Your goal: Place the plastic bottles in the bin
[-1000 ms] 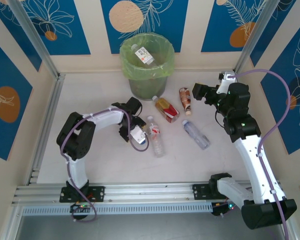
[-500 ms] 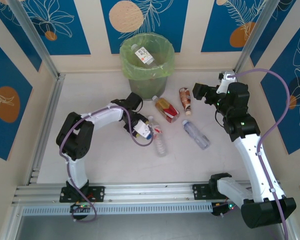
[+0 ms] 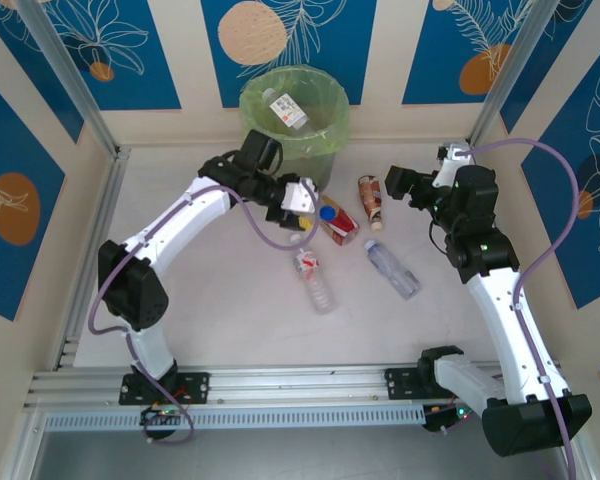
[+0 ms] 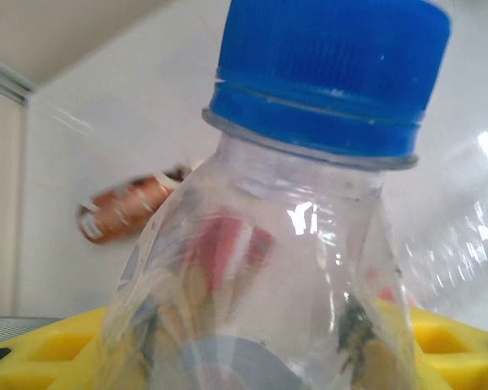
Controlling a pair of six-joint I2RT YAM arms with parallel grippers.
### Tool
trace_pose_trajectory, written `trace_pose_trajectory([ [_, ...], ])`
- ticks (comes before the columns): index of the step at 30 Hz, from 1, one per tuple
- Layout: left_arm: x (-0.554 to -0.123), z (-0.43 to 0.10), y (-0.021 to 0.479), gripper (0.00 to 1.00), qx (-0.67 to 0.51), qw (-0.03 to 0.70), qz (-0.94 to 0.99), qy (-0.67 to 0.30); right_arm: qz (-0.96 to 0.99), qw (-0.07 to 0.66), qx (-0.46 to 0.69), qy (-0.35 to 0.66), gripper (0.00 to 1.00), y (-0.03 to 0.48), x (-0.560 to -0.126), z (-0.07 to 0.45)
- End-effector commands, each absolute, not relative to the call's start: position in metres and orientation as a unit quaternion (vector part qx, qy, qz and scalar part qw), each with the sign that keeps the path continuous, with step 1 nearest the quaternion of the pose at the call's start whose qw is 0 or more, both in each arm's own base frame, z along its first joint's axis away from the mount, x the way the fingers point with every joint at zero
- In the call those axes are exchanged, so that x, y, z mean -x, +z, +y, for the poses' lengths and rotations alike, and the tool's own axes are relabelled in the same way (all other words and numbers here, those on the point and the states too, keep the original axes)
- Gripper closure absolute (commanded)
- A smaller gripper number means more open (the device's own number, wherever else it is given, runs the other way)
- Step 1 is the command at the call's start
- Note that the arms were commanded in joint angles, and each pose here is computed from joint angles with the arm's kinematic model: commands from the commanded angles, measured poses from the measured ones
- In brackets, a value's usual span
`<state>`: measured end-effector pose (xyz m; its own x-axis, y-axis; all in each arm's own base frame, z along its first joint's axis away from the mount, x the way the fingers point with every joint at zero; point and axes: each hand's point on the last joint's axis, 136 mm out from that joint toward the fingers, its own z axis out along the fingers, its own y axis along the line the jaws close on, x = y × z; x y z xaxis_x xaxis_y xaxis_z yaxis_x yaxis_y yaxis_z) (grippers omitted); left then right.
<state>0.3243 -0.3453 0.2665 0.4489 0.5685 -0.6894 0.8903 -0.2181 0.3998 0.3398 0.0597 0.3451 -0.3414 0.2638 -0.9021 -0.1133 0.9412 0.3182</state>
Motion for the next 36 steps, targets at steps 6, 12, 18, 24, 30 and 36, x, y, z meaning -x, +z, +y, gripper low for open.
trace_pose_trajectory([
  [6, -0.328, -0.36, 0.368, 0.63, -0.627, 0.452, 0.525, -0.357, 0.798, 0.573, -0.05, 0.181, 0.0, 0.344, -0.336, 0.062],
  [12, -0.382, -0.361, 0.422, 0.63, -0.486, 0.531, 0.583, -0.376, 0.796, 0.573, -0.05, 0.186, 0.01, 0.342, -0.33, 0.063],
  [18, -0.441, -0.345, 0.451, 0.64, -0.359, 0.593, 0.625, -0.358, 0.799, 0.571, -0.051, 0.184, 0.0, 0.335, -0.331, 0.062],
  [24, -0.48, -0.33, 0.49, 0.6, -0.235, 0.64, 0.625, -0.379, 0.798, 0.57, -0.052, 0.187, 0.01, 0.332, -0.333, 0.061],
  [30, -0.524, -0.293, 0.518, 0.6, -0.111, 0.7, 0.61, -0.354, 0.8, 0.567, -0.051, 0.189, 0.0, 0.329, -0.332, 0.062],
  [36, -0.565, -0.276, 0.516, 0.58, -0.071, 0.742, 0.588, -0.313, 0.804, 0.559, -0.055, 0.194, 0.01, 0.322, -0.332, 0.063],
])
